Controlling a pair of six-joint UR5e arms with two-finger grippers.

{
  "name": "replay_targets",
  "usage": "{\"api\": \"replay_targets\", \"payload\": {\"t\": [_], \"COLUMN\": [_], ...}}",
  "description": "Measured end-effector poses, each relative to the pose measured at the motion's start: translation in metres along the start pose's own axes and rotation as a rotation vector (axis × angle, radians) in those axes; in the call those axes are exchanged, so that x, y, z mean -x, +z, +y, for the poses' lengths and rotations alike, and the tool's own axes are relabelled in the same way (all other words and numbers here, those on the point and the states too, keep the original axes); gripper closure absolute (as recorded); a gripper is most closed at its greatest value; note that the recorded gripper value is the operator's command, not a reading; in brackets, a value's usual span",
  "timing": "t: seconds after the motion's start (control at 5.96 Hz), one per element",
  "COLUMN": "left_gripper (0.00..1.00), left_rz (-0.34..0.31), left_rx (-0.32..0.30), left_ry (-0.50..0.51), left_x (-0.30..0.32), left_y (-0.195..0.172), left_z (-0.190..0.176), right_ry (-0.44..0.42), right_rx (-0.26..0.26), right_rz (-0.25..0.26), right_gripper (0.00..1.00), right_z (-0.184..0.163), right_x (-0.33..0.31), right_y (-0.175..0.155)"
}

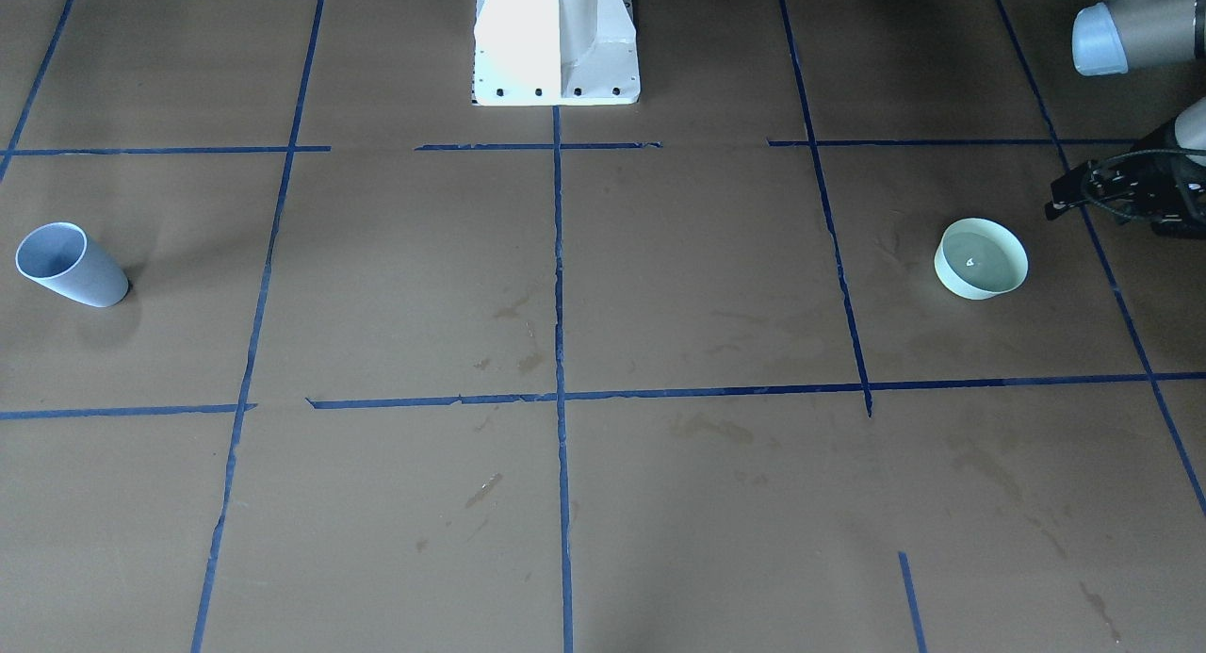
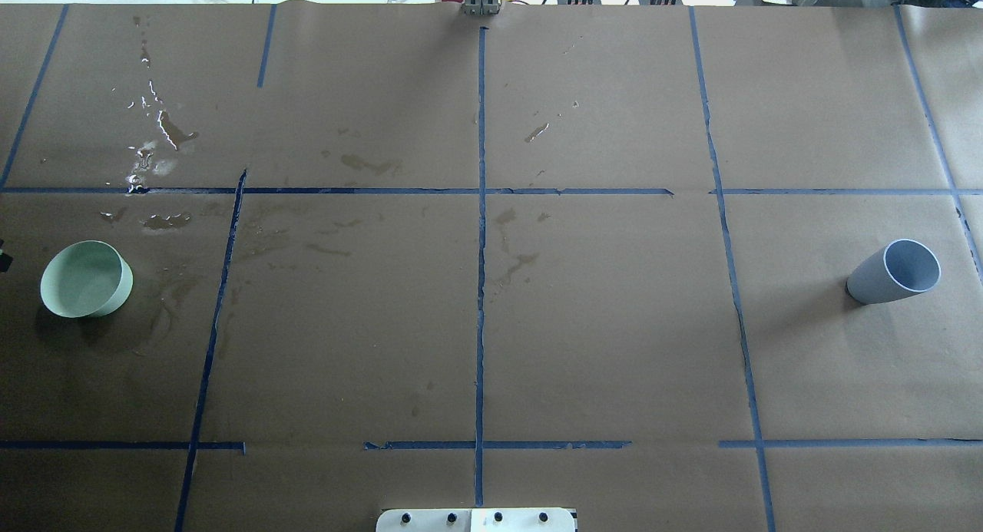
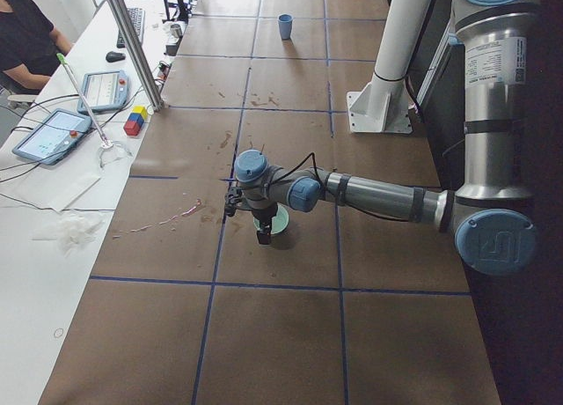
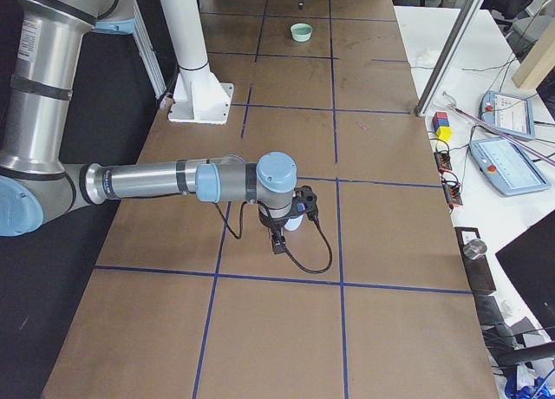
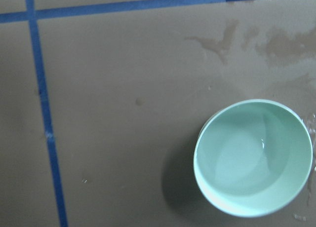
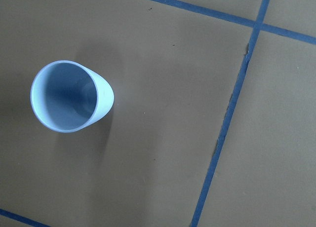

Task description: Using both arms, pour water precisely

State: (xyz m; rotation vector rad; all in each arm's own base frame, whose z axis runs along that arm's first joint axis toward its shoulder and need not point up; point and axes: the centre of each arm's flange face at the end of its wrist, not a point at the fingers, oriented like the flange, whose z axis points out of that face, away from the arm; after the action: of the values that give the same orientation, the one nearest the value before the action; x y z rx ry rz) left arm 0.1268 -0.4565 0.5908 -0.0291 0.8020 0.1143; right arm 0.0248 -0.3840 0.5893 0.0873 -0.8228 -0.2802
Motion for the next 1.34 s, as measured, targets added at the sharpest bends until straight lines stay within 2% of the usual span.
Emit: {"api": "replay_targets", "payload": {"t": [0.17,0.5,0.67,0.84,1.18,1.34], "left_gripper": [0.00,0.03,0.13,0.38,0.49,0.62], "left_rz": [-0.007,0.003,0.006,0.007,0.006,0.006], "left_rx": [-0.026,-0.015,0.002,0.013,0.020,0.022], "left_ry": [-0.010,-0.047,-0.050,-0.050,-0.048,-0.048], "left_x": [0.001,-0.013,-0.020,-0.023,-0.023,-0.023], "left_y": [0.020,0.053,0.063,0.069,0.074,0.076], "left_z": [-0.003,-0.002,-0.001,-0.001,-0.004,-0.006], "right_ry": [-0.001,-0.006,-0.015,-0.020,-0.016,-0.014], "right_rx": [0.000,0.001,-0.004,-0.009,-0.010,-0.009], "right_rz": [0.001,0.004,0.007,0.010,0.008,0.006], "right_gripper": [0.00,0.00,0.00,0.00,0.00,0.00], "right_z": [0.000,0.000,0.000,0.000,0.001,0.001], "right_x": [0.000,0.000,0.000,-0.001,-0.003,-0.003], "right_y": [0.000,0.000,0.000,0.000,0.002,0.003]}}
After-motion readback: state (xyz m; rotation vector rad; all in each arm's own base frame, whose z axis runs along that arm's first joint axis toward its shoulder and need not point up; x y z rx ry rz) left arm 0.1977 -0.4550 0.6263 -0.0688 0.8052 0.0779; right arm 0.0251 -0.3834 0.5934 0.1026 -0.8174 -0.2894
